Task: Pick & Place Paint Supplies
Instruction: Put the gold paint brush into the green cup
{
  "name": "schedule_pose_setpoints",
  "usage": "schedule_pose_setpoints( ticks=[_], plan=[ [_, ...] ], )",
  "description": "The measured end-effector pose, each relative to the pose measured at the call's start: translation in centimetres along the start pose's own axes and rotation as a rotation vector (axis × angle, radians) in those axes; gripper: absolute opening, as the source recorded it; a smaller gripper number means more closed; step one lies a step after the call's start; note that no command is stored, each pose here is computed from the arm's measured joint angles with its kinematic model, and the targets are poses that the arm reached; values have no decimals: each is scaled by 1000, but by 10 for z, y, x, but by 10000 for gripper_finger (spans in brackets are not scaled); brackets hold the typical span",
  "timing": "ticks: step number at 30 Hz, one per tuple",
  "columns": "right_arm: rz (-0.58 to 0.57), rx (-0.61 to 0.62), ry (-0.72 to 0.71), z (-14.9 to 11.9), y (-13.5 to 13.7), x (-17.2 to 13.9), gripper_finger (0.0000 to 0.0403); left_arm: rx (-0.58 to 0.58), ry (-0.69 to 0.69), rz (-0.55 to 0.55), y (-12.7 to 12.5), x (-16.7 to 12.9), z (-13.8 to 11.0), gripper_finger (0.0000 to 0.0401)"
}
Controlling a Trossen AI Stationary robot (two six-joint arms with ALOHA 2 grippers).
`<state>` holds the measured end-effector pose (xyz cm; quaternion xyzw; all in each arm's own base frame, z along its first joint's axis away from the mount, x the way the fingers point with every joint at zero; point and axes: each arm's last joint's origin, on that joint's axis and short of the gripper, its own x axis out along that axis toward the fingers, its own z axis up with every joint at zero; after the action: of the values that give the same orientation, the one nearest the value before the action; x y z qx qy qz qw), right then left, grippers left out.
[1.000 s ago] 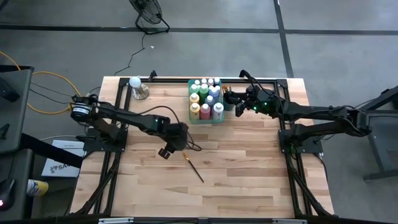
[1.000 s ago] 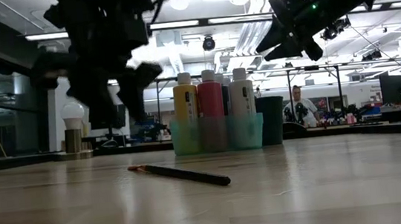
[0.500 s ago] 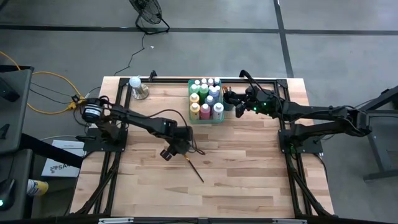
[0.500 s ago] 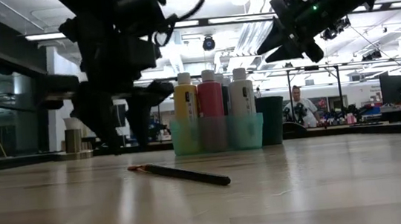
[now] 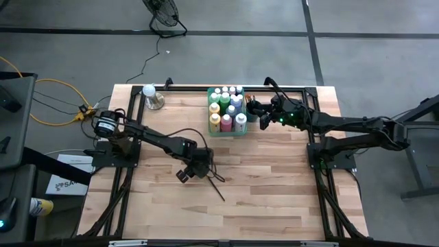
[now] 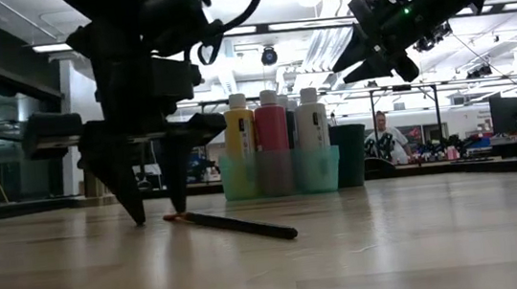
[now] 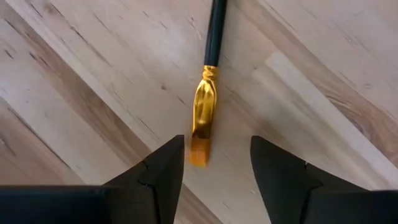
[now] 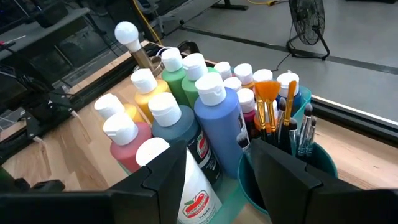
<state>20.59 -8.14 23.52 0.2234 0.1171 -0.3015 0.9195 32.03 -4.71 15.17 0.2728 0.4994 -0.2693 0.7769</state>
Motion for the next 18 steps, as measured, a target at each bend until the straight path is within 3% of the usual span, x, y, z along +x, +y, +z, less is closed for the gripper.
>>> schedule_pose_setpoints(
  ticks=[18],
  plan=[
    [29, 5, 15, 0, 1, 0, 175, -57, 42, -55, -2, 17, -4, 76]
  ],
)
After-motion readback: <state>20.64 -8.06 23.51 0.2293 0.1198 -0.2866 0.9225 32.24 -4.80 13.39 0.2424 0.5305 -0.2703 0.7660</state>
